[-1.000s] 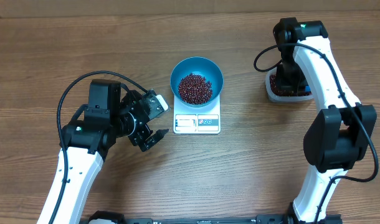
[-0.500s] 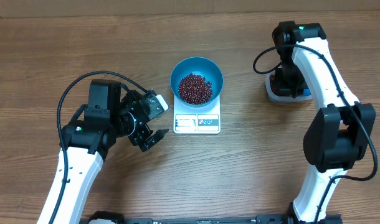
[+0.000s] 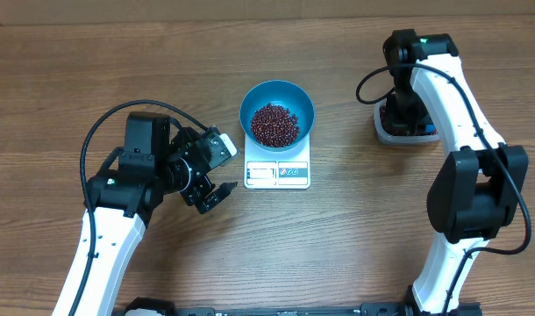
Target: Scoop item into bowl and weigh 150g on scale
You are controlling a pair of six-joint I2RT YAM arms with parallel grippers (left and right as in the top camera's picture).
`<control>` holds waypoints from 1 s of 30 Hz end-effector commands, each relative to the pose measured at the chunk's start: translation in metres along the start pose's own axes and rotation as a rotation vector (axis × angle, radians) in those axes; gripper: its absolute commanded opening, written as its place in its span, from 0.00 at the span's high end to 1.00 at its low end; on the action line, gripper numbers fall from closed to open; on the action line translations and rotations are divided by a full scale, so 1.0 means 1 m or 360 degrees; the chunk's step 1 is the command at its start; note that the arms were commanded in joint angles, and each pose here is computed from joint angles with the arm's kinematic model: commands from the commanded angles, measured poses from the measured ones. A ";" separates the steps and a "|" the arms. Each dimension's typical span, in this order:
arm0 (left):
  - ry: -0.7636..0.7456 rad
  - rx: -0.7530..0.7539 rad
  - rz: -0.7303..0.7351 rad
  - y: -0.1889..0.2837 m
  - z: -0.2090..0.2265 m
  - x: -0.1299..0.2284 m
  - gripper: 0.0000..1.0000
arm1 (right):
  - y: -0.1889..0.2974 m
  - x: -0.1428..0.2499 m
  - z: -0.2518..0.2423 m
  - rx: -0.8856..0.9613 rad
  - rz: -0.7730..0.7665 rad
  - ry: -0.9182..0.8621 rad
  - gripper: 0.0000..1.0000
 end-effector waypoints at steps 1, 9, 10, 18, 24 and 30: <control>-0.0018 0.0009 0.0011 -0.002 0.000 0.003 0.01 | -0.008 0.004 0.001 0.0013 0.0042 0.0013 0.96; -0.0018 0.0009 0.0011 -0.002 0.000 0.003 0.00 | -0.012 0.005 0.002 0.0015 0.0050 0.0016 0.96; -0.0018 0.0009 0.0011 -0.002 0.000 0.003 0.01 | -0.012 0.005 0.003 0.0013 0.0045 0.0014 0.96; -0.0018 0.0009 0.0011 -0.002 0.000 0.003 0.00 | -0.012 0.003 0.007 -0.0033 0.0029 0.0011 0.96; -0.0018 0.0009 0.0011 -0.002 0.000 0.003 0.01 | -0.008 0.004 0.021 -0.0086 0.0011 0.0047 0.96; -0.0018 0.0009 0.0011 -0.002 0.000 0.003 0.00 | -0.004 0.006 0.031 -0.0088 -0.0008 0.0088 0.96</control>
Point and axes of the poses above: each gripper's point midway between its finger pads, its own y axis back along the fingers, its own z axis along the line the jaws close on, x = y × z, the point moved 6 cm from there along y, back along the fingers
